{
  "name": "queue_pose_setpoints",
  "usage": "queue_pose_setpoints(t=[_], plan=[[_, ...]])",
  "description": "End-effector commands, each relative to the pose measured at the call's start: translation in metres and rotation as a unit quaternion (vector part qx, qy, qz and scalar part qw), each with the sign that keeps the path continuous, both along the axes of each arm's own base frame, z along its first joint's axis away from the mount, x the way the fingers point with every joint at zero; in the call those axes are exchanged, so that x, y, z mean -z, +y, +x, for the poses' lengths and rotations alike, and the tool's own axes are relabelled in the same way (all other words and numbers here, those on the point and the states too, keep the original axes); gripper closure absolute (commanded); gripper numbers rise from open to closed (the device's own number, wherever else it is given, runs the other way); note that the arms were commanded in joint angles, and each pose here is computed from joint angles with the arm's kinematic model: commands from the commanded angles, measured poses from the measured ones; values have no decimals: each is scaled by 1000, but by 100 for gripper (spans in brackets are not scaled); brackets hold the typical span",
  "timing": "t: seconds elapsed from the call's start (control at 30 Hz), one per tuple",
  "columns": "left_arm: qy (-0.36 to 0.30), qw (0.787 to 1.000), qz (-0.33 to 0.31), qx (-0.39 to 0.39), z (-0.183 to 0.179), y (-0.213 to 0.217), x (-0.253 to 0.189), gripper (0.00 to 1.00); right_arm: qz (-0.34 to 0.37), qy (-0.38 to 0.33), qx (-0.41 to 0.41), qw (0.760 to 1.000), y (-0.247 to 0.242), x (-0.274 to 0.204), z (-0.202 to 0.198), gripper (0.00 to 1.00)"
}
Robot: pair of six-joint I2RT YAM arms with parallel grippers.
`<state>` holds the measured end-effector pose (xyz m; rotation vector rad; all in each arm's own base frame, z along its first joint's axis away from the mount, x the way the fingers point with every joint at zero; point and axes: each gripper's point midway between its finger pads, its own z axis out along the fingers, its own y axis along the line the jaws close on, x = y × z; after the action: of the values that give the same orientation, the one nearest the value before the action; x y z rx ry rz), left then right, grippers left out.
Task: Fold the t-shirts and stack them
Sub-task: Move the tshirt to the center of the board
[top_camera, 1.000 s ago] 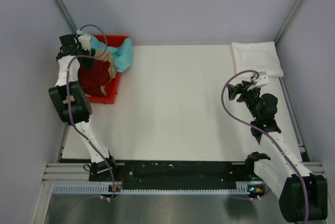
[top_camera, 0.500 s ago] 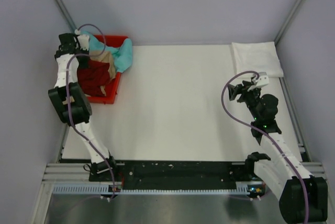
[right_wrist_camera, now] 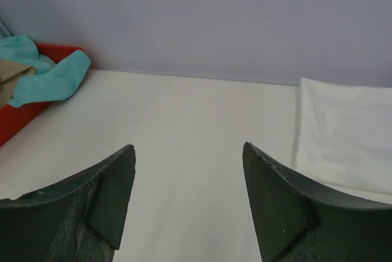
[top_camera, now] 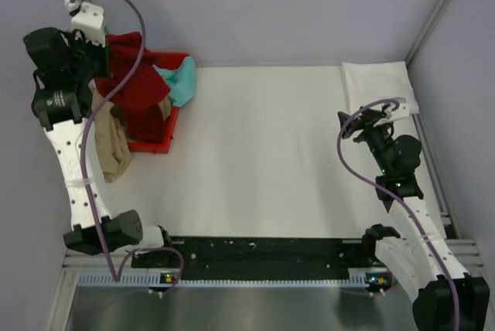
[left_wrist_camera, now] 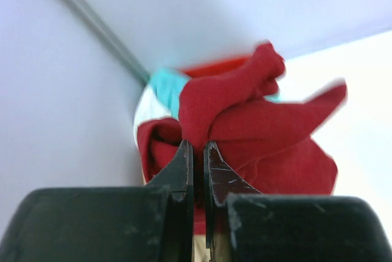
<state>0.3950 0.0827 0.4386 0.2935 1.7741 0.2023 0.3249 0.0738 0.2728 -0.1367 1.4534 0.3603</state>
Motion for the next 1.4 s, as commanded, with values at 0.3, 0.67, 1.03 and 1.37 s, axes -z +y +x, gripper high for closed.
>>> queue_pose_setpoints(t=[0.3,0.67,1.03,1.37], plan=[[30,928,-15,370,-82,-224,-18,100,60,-8,-41,997,18,-50,-12,32],[255,818,2,515,-67,-385,162,69,45,99,9,994,3,-17,-3,31],[310,858,-20,409,-9,-312,203,21,23,195,-16,980,13,22,-12,34],[371,897,-50,234,34,-156,281,30,-146,333,-100,926,84,106,-4,50]])
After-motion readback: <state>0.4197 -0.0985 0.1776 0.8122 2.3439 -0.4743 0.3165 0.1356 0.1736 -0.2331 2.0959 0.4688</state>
